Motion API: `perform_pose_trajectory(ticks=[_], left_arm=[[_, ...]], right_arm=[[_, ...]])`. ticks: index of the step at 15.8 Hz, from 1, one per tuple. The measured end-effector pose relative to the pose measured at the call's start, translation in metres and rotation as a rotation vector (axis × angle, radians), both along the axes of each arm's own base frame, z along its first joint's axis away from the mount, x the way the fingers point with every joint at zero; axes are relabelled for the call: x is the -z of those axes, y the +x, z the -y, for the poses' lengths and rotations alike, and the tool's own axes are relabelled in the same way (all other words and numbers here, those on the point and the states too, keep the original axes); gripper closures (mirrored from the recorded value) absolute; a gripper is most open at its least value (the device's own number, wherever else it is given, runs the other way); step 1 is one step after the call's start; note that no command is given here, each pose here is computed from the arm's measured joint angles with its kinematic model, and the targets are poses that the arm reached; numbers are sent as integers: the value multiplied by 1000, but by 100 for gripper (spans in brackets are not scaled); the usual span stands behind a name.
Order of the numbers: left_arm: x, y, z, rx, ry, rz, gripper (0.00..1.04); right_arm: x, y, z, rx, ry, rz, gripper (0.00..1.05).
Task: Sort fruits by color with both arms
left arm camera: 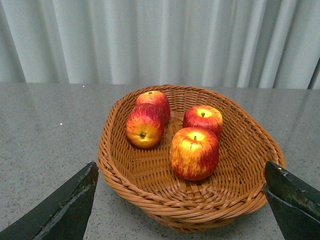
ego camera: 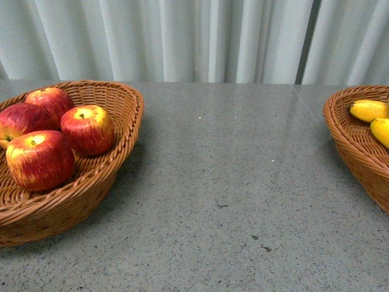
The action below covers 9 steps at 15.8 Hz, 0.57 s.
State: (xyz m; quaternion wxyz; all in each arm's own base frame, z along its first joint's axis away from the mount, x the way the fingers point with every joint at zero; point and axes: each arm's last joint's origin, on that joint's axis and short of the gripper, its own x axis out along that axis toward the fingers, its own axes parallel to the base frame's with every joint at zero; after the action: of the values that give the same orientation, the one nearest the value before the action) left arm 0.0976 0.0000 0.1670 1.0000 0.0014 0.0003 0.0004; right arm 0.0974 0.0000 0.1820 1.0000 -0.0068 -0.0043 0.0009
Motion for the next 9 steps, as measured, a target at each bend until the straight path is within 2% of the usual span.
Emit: perform_pose_trajectory(ticks=[9], left_arm=[[0, 0, 0, -1, 0, 0, 7]], right_arm=[[16, 0, 0, 3, 3, -9, 103]])
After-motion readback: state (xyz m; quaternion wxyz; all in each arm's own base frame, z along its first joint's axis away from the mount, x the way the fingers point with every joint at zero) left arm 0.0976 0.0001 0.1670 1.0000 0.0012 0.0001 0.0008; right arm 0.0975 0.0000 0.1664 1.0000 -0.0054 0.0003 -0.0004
